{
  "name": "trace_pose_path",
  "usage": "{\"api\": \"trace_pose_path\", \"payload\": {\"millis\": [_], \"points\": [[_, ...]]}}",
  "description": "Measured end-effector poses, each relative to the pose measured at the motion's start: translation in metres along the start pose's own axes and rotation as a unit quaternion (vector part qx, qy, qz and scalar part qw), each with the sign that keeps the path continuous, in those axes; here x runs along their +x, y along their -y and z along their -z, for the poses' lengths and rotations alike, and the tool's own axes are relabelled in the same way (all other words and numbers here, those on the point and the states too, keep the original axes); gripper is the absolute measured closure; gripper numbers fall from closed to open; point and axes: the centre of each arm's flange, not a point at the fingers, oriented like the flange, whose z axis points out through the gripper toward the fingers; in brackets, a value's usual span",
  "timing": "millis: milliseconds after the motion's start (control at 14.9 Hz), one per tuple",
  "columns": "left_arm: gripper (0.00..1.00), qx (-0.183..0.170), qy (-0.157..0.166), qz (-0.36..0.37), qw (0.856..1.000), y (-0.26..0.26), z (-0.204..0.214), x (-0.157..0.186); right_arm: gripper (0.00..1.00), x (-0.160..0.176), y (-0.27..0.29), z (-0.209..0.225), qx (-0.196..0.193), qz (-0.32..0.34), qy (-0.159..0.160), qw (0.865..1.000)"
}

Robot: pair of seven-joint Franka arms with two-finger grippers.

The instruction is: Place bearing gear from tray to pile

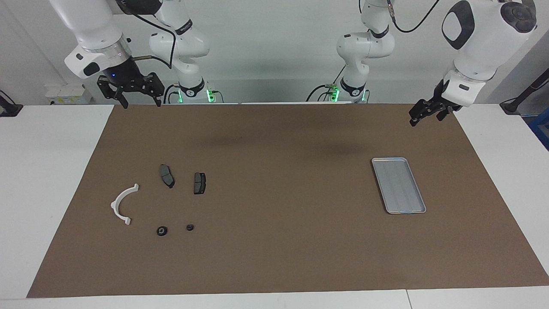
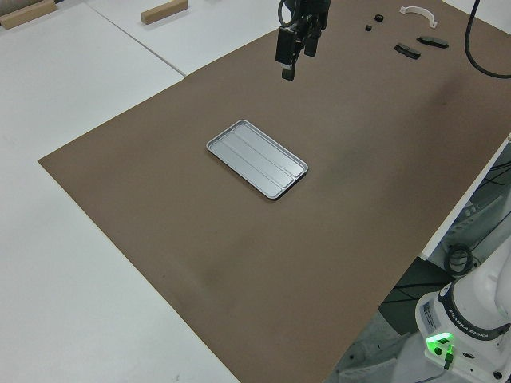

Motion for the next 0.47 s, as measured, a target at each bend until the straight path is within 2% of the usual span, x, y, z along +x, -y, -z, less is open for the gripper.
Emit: {"api": "trace_pose_path", "payload": {"millis": [268,470], "points": [[0.00,0.000,0.000,0.000,1.000,0.0000,0.0000,0.0000,0.00,0.0084,0.0016,0.0055,-0.004,0.002,-0.037,0.999],[0.00,0.000,0.000,0.000,1.000,0.0000,0.0000,0.0000,0.00,0.0090,0.0025,0.0059,-0.004,0.003,-0.040,0.999]]}}
